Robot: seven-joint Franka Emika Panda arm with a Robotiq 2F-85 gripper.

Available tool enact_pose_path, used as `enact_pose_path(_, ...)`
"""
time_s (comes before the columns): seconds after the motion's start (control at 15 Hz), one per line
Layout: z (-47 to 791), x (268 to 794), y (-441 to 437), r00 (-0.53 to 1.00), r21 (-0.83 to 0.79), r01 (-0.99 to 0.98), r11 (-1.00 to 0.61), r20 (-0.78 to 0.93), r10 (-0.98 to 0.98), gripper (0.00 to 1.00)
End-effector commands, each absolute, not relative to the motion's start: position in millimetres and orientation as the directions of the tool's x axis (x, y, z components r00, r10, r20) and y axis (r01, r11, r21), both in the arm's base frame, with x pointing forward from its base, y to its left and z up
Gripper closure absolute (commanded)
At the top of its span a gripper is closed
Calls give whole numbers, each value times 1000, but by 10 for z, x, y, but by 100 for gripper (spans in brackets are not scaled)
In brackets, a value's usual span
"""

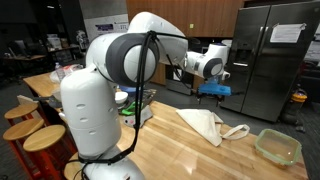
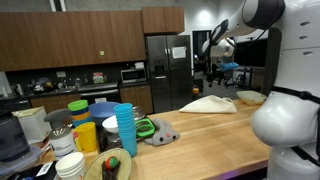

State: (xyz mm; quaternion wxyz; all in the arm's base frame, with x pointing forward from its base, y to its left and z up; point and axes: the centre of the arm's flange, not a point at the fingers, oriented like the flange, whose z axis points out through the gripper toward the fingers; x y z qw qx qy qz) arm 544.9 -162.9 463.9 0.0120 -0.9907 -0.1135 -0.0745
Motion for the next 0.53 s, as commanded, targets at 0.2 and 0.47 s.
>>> enact_pose_path(0.2, 4611, 5505, -1764, 963, -7, 234, -972, 141, 231, 0)
enact_pose_path(0.47, 4609, 5521, -1756, 962, -8, 236, -972, 139, 233, 0)
